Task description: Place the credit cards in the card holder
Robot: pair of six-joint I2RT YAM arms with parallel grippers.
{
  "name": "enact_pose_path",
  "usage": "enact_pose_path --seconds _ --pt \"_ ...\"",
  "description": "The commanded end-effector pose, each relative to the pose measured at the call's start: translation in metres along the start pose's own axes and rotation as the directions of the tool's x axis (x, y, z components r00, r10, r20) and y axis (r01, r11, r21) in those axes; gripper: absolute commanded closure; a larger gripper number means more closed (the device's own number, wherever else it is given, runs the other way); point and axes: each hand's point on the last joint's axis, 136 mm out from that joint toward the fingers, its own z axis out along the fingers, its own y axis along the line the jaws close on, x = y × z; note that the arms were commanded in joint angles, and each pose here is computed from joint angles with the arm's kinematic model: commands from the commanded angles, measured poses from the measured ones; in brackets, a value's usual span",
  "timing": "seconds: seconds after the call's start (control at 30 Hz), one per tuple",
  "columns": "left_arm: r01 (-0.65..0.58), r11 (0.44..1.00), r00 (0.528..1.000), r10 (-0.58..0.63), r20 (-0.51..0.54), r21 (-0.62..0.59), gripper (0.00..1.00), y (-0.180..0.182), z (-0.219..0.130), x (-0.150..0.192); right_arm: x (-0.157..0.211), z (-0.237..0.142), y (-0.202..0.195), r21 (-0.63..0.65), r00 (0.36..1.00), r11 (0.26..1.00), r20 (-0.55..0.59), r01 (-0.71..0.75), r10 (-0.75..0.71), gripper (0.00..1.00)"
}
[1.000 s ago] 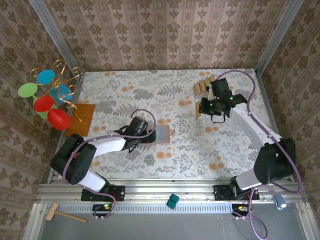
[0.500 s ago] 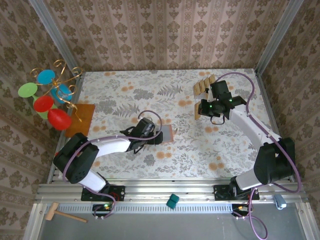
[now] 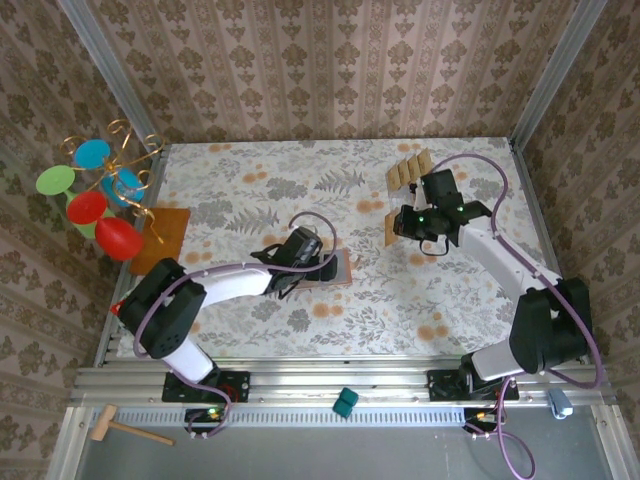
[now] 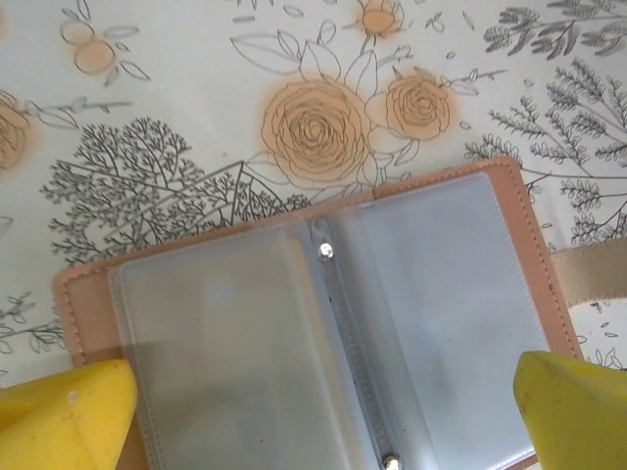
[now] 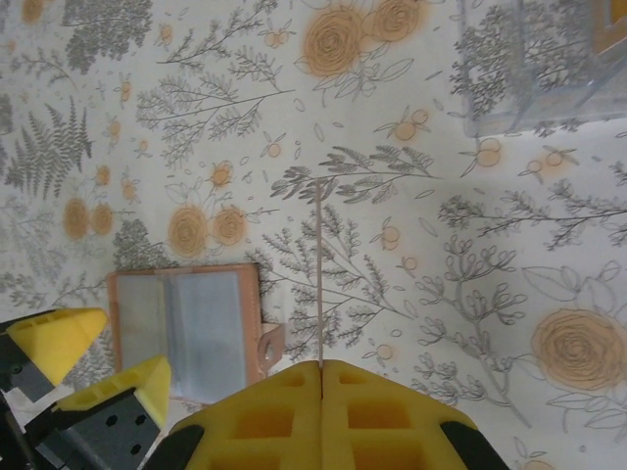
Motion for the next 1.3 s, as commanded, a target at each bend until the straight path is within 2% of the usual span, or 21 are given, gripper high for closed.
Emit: enact_pose_path --seconds 0.0,0.23,0.6,0.83,1.27 --pt "-0.025 0.997 1.0 0.026 0.005 -0.076 0.0 0.02 -0.02 -0.009 0.006 -0.002 0.023 -0.116 1.0 0.993 0.012 -0.007 0.008 1.0" --pt "-0.082 0.974 0.995 0.068 -0.073 -0.21 0.0 0.06 -0.029 0.004 0.037 0.016 0.06 -0.214 0.999 0.976 -0.011 0.037 -0.04 1.0" --pt "-0.078 0.968 0.993 0.054 -0.105 -0.239 0.0 0.072 -0.011 0.019 0.074 0.06 0.111 -0.308 0.994 0.949 -0.054 0.07 -0.091 1.0" --pt "-0.08 0.967 0.994 0.058 -0.095 -0.244 0.0 0.072 -0.007 0.013 0.087 0.09 0.112 -0.302 0.991 0.952 -0.098 0.058 -0.091 1.0" --pt "-0.074 0.971 0.995 0.056 -0.085 -0.226 0.0 0.07 -0.005 0.011 0.105 0.117 0.09 -0.252 0.986 0.967 -0.145 0.04 -0.079 1.0"
